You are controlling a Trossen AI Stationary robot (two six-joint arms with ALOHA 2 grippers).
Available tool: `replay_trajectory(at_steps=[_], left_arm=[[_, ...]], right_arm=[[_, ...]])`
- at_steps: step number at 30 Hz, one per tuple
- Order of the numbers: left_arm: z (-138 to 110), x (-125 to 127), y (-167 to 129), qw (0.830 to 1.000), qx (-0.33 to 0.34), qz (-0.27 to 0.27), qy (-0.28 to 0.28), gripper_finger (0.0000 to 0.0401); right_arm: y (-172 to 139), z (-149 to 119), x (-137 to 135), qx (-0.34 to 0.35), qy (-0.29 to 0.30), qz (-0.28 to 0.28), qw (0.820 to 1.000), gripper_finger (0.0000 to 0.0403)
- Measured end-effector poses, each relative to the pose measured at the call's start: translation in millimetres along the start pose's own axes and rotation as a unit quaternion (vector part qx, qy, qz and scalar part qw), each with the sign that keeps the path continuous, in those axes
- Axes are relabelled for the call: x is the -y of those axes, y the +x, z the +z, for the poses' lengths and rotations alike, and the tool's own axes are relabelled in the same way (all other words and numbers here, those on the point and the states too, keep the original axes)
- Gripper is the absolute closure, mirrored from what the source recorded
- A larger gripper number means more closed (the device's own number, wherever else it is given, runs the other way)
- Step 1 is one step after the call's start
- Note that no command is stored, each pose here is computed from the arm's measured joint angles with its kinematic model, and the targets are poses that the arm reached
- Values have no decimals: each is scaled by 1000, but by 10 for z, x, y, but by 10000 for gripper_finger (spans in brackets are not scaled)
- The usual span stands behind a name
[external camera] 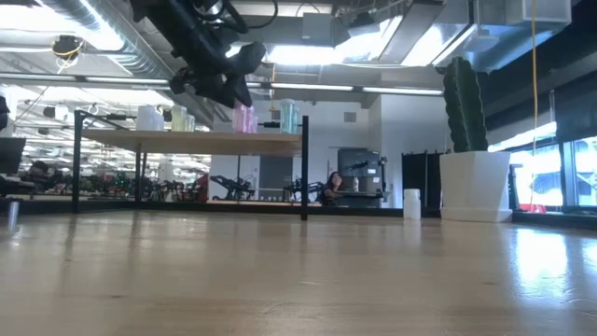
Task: Pick and place medicine bottles onto shelf by color
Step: Put the pink pill bottle on the shelf and align it with the other pink pill bottles
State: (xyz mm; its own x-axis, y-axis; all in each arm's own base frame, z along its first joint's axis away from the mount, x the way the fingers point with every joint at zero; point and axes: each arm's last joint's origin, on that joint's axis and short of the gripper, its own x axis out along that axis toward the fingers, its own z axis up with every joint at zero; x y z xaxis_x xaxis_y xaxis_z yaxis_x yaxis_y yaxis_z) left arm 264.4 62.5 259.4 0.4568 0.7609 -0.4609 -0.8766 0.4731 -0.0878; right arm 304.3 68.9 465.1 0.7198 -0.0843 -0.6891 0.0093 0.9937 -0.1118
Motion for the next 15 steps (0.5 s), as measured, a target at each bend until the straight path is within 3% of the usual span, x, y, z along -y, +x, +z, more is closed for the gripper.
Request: replay_trajectory(at_steps=[8,15], left_arm=[[4,-5,-7,1000,0,-1,-1,283],[-10,-13,-3,1000,0,8,3,233]], right_arm=[[0,4,0,2,-1,0,1000,170],[0,3,1,2,1,0,1000,170]])
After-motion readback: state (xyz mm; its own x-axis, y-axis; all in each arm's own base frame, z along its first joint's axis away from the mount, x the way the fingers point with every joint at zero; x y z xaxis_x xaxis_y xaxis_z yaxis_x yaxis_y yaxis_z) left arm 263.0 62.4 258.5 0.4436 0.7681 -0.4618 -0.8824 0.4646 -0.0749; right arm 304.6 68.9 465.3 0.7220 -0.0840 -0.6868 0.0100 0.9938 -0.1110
